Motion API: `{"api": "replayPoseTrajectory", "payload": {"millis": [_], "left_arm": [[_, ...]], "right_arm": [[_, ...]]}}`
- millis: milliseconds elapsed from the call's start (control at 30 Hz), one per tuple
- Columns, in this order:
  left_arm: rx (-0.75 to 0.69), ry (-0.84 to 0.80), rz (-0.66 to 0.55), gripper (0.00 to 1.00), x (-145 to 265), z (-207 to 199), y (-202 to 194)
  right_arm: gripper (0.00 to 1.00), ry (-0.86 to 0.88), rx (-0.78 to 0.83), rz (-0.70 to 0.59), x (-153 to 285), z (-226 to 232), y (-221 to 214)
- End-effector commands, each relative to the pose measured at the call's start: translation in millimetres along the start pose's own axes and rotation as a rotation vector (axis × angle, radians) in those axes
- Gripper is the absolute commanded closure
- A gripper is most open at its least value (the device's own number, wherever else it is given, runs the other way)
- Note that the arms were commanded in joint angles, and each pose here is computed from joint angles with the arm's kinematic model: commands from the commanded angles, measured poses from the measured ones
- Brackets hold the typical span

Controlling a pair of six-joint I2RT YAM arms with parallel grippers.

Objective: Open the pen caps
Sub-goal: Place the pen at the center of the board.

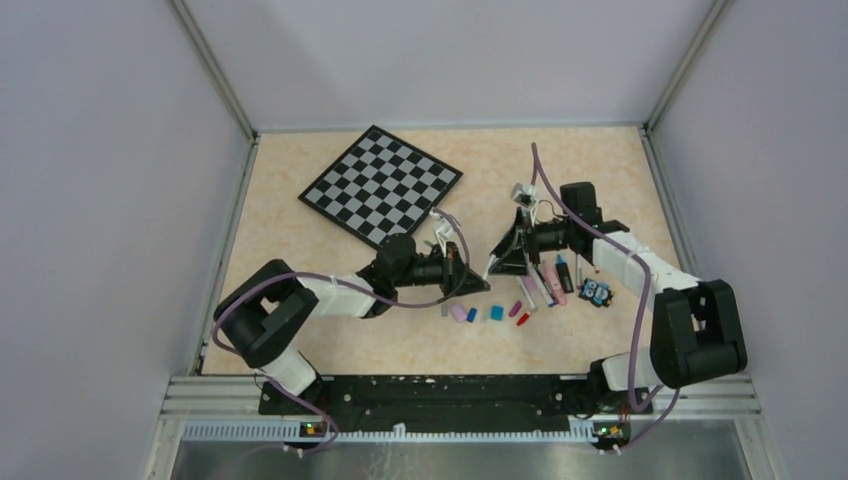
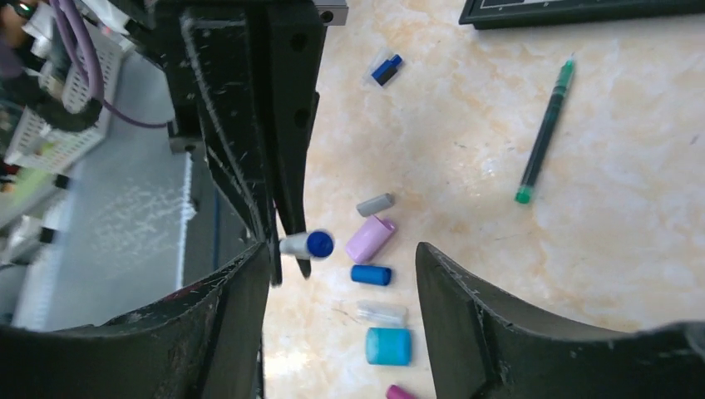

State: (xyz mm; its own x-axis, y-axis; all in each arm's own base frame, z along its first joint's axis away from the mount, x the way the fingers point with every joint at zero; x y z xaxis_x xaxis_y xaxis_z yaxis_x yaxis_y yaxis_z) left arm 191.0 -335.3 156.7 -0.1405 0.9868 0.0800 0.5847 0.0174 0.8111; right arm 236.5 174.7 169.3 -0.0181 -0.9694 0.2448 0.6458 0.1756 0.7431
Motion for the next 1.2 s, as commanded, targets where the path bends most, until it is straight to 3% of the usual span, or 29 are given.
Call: {"api": "replayPoseTrajectory", "payload": {"millis": [0, 167, 333, 500, 833, 1167], "left_arm": [[0.039, 0.003, 0.066, 1.00, 21, -2, -9], [0.058, 0.007, 0.127, 1.00, 33, -6, -18], [0.129, -0.052, 0.223, 1.00, 36, -14, -22], [0.230, -0.119, 0.318, 1.00, 32, -17, -26], [0.328, -0.184, 0.410, 1.00, 16, -9, -29], [0.330, -0.212, 0.415, 1.00, 7, -11, -26]], "right_arm": [[0.36, -0.026, 0.253, 0.045, 15, 9, 5], [0.35, 0.035, 0.380, 0.049, 20, 19, -5], [0.30, 0.152, 0.810, 0.094, 26, 34, -31], [0.30, 0.160, 1.007, 0.113, 27, 33, -33], [0.36, 0.144, 1.180, 0.231, 7, 30, -30], [0.56, 0.198, 1.236, 0.438, -15, 23, -54]]}}
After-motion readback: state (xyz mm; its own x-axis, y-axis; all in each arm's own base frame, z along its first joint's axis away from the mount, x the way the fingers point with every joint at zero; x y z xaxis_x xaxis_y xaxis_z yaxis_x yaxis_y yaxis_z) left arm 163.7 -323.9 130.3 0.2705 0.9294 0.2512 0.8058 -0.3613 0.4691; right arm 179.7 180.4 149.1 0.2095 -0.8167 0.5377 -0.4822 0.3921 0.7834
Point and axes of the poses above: each gripper's point midway between its finger pads, its own x axis back along the fingers, its own z axis along the line the jaws close on, y = z × x, the point moved 5 cm from there along x, back along the fingers, and after that the axes turned 7 degrees about -x, right-handed, at the moved point
